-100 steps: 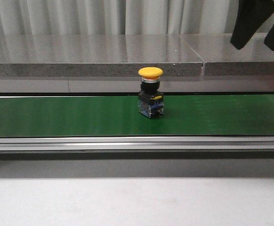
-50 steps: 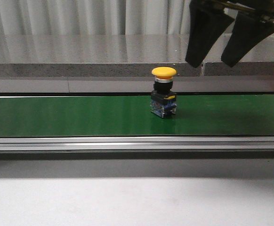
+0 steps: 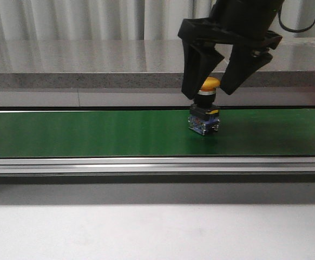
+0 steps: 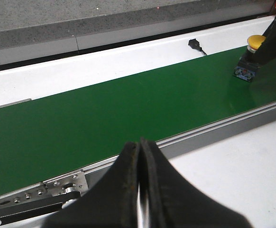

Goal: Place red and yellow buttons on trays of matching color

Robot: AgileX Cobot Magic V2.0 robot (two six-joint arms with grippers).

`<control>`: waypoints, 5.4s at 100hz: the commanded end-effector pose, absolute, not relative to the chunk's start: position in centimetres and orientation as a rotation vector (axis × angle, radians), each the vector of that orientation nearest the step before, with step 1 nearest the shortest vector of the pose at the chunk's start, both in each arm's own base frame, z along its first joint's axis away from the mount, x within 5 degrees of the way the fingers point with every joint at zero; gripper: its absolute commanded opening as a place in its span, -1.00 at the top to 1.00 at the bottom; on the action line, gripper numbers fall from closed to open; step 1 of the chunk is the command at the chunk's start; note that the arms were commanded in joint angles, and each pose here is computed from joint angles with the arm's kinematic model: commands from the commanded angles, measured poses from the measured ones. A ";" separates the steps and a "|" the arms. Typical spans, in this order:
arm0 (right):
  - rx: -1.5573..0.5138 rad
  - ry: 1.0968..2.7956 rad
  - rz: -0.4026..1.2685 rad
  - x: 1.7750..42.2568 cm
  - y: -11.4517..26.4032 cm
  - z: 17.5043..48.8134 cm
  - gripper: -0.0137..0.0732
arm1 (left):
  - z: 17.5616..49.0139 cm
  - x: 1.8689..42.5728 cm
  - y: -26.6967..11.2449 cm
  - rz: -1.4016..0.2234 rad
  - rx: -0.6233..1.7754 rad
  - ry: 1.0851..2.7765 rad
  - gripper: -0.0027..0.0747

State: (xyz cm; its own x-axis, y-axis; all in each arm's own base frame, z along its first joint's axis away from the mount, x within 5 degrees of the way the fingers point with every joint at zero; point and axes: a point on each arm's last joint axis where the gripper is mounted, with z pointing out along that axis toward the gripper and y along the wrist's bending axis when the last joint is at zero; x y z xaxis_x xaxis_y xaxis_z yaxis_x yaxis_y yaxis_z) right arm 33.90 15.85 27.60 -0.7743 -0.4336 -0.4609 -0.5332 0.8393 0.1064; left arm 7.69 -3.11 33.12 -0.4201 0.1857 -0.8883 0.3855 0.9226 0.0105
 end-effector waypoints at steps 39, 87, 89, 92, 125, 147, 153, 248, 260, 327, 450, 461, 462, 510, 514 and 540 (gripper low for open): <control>-0.641 2.441 0.329 34.4 15.7 30.4 0.50 | 34.5 7.9 -3.3 -0.266 0.375 1.935 0.99; -0.130 2.418 0.247 32.4 7.1 33.5 0.50 | 34.5 7.9 -3.3 -0.266 0.375 1.935 0.99; -0.112 2.415 0.241 32.2 6.6 33.6 0.50 | 34.5 7.9 -3.3 -0.266 0.375 1.935 0.99; -0.088 2.413 0.232 32.0 5.9 33.7 0.50 | 34.5 7.9 -3.3 -0.266 0.375 1.935 0.99; 0.250 2.406 0.103 29.4 -2.7 33.0 0.50 | 34.5 7.9 -3.3 -0.266 0.375 1.935 0.99; 0.445 2.398 0.031 28.1 -7.2 31.3 0.50 | 34.5 7.9 -3.3 -0.266 0.375 1.935 0.99; 0.482 2.393 0.017 27.9 -8.0 30.9 0.50 | 34.5 7.9 -3.3 -0.266 0.375 1.935 0.99; 0.868 2.394 -0.025 28.9 -16.2 22.9 0.50 | 34.5 7.9 -3.3 -0.266 0.375 1.935 0.99; 0.873 2.413 -0.019 28.9 -16.2 22.5 0.42 | 34.5 7.9 -3.3 -0.266 0.375 1.935 0.99; 0.863 2.382 -0.029 29.0 -16.3 23.0 -0.59 | 34.5 7.9 -3.3 -0.266 0.375 1.935 0.99; 0.014 2.097 0.107 21.9 0.1 38.0 0.96 | 34.5 7.9 -3.3 -0.266 0.375 1.935 0.99; -0.010 2.032 0.115 20.3 0.6 38.9 0.96 | 34.5 7.9 -3.3 -0.266 0.375 1.935 0.99; -0.011 2.024 0.114 20.2 0.6 38.9 0.96 | 34.5 7.9 -3.3 -0.266 0.375 1.935 0.99; -0.007 1.819 0.095 12.2 0.6 37.3 0.96 | 34.5 7.9 -3.3 -0.266 0.375 1.935 0.99; -0.008 1.813 0.095 11.6 0.6 37.0 0.96 | 34.5 7.9 -3.3 -0.266 0.375 1.935 0.99; -0.013 1.757 0.095 8.3 0.7 35.4 0.96 | 34.5 7.9 -3.3 -0.266 0.375 1.935 0.99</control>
State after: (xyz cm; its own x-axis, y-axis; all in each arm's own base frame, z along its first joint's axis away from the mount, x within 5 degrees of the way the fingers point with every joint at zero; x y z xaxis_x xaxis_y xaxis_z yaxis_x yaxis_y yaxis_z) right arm 8.98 0.74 34.28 -0.2904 0.0543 -0.9554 -0.0624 0.9952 0.0755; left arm 7.69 -3.11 33.12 -0.4201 0.1857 -0.8883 0.3855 0.9226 0.0105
